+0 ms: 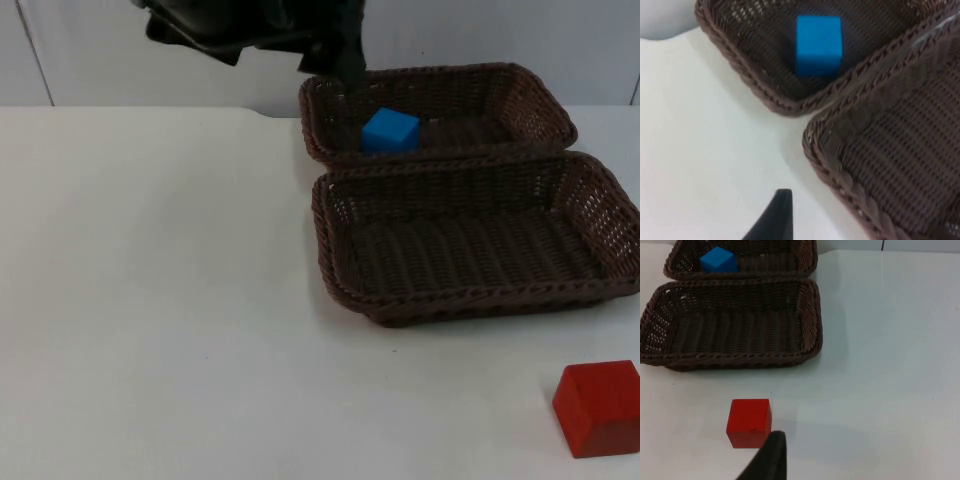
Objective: Pick up one cube with the left hand and place it into the upper basket. Pick up one cube with the right hand and place it into the lower basket.
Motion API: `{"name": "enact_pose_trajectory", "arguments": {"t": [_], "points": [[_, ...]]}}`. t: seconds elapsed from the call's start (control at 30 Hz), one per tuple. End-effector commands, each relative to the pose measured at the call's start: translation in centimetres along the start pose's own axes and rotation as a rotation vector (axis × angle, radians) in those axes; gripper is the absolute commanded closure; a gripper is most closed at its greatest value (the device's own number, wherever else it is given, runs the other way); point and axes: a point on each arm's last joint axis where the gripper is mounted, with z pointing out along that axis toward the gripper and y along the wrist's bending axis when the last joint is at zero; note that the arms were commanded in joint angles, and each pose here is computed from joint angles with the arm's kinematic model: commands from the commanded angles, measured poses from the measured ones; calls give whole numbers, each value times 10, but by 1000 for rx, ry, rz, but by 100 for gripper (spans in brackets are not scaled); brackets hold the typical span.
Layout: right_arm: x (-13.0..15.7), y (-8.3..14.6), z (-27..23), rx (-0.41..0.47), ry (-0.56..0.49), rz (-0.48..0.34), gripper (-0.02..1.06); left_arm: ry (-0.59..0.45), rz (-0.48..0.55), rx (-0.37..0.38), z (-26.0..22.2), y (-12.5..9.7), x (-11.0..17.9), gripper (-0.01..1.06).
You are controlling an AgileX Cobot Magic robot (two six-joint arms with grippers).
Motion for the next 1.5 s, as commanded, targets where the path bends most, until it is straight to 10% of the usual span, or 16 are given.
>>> {"name": "enact_pose_trajectory", "arguments": {"t": [0.0, 1.47], "points": [[0, 0, -1, 4, -10, -1, -1, -22, -4, 5, -15, -3, 9, 0], [0, 0, -1, 4, -10, -1, -1, -186, -67, 17, -156, -10, 133, 0]]}}
